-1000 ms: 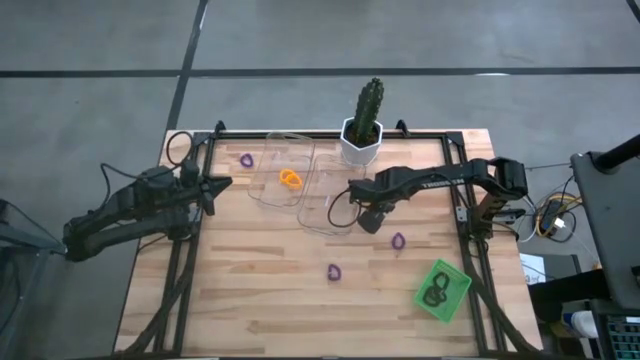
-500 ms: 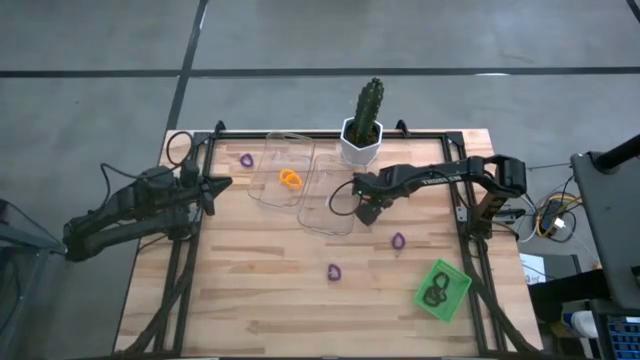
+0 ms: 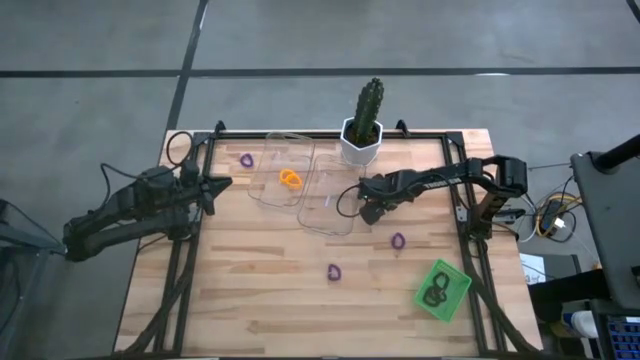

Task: Sort spring keychains
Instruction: Put the yellow spring keychain into the left transparent bin

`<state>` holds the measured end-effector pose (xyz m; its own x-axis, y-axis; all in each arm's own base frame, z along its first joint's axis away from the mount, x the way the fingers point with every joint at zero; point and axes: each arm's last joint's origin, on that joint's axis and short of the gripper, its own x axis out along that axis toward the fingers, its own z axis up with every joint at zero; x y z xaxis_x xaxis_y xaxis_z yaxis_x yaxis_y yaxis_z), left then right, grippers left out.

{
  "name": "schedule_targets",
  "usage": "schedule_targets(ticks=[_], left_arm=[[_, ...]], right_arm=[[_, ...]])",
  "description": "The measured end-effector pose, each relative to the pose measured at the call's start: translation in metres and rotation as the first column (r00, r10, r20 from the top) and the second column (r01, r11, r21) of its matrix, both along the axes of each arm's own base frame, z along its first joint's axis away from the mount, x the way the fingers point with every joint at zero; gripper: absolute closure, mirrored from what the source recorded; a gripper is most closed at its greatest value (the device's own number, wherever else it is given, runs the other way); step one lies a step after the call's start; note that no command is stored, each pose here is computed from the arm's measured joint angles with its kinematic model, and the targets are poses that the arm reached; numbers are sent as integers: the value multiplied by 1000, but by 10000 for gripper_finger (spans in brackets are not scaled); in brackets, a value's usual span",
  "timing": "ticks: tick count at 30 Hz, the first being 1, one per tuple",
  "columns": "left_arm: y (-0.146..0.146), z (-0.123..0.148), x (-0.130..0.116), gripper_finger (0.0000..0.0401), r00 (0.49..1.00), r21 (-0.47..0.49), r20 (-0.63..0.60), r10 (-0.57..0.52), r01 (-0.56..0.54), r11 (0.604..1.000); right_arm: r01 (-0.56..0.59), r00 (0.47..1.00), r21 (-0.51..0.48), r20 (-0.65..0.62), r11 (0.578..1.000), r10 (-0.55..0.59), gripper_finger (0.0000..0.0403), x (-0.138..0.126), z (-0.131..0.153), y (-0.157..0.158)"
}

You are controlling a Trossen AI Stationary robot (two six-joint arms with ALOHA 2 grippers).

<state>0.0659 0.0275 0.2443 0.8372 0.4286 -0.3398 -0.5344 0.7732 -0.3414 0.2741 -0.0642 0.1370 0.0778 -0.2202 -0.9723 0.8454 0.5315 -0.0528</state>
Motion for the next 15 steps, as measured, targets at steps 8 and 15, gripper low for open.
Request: schedule_targets(ticks=[8,15], left_arm=[[0,0,0,367,1000,-9,3,-2,2,1000],[0,0,0,367,1000,-9,4,-2,2,1000]], right_arm=[[67,998,26,8,997,-68,218,-5,-5,2],[149,989,72,1,986,-150,288,-13,-13,5]])
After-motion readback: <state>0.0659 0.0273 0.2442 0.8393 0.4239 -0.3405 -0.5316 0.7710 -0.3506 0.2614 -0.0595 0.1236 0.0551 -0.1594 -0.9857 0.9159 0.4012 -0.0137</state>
